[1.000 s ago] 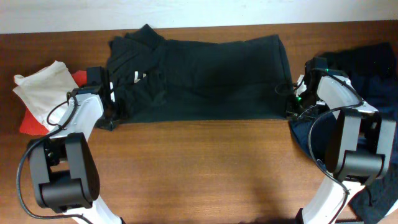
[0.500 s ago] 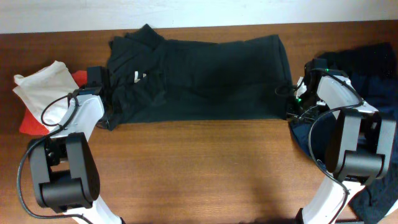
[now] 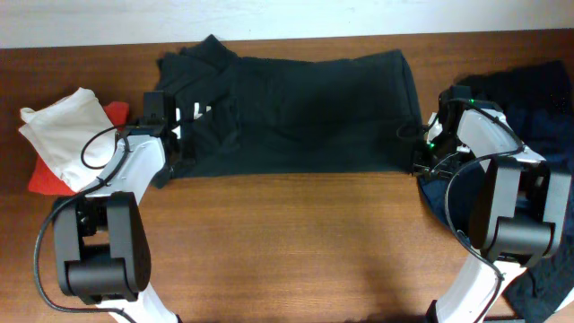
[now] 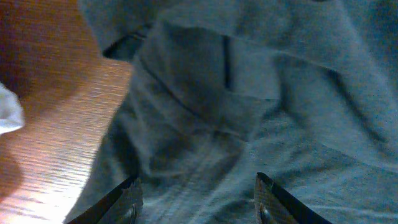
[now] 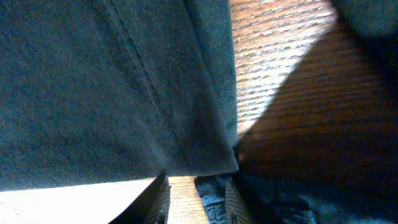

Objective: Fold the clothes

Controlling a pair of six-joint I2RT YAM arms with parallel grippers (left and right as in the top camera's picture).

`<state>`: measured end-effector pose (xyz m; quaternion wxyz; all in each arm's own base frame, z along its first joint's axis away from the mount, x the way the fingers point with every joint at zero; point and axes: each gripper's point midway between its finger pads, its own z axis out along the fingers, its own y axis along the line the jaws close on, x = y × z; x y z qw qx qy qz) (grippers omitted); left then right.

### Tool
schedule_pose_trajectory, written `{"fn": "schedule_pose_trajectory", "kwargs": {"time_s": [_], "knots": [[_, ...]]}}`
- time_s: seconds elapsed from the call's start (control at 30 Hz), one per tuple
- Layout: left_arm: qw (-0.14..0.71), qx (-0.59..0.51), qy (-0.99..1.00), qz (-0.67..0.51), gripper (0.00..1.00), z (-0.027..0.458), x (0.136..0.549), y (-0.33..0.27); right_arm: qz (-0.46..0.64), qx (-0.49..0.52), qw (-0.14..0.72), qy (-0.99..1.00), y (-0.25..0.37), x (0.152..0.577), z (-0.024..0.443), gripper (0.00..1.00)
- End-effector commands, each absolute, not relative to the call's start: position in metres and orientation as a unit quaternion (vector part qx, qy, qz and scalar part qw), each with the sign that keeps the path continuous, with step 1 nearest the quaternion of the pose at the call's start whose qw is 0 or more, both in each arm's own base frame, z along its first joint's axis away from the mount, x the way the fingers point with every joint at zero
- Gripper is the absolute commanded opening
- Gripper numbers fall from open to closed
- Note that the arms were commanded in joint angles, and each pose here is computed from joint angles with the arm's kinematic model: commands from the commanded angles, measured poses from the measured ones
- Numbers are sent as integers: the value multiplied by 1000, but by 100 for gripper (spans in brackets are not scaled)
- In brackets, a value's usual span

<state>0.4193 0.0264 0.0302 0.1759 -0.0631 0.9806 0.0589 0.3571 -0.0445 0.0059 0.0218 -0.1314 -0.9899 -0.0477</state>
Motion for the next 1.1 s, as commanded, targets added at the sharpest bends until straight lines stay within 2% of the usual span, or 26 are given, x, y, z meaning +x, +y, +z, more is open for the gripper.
{"fn": "schedule_pose_trajectory", "kwargs": {"time_s": [0.0,0.03,0.07,0.13,0.27,0.3,0.37,0.4,0.6,0.7,0.8,0.83,0.87,0.9,0.93,0.97,1.07], "knots": [[175,-64,977,100,57,34,419,42,-38,-131,30,-990,-48,354,3,34],[172,-64,977,106,52,34,417,43,-38,-131,30,-990,-48,354,3,34],[167,-64,978,105,41,33,414,43,-38,-131,30,-990,-48,354,3,34],[156,-63,980,107,43,32,410,43,-38,-131,30,-990,-48,354,3,34],[109,-62,983,133,55,43,384,51,-38,-131,30,-990,-48,354,3,34],[104,-90,982,132,60,48,378,55,-38,-131,30,-990,-48,354,3,34],[91,-151,979,107,81,47,367,62,-38,-131,32,-990,-48,353,3,34],[86,-165,980,76,83,45,366,63,-38,-131,32,-990,-48,353,3,34],[143,-203,965,81,83,51,389,95,-39,-131,40,-990,-48,349,2,34],[150,-200,966,58,68,47,396,88,-41,-132,44,-989,-47,348,2,34],[122,-196,972,37,59,26,387,79,-41,-132,45,-989,-47,347,2,34],[115,-196,973,37,51,21,386,79,-41,-132,46,-989,-47,347,2,34],[113,-196,973,37,37,18,385,79,-41,-132,47,-989,-46,346,2,34],[118,-196,973,38,13,18,388,80,-41,-132,49,-989,-46,345,2,34],[124,-189,973,38,3,19,391,81,-41,-132,50,-989,-46,345,2,34],[133,-179,974,40,0,20,396,81,-41,-132,51,-989,-46,344,2,34],[141,-175,970,93,0,26,397,100,-40,-132,50,-989,-46,344,2,34]]}}
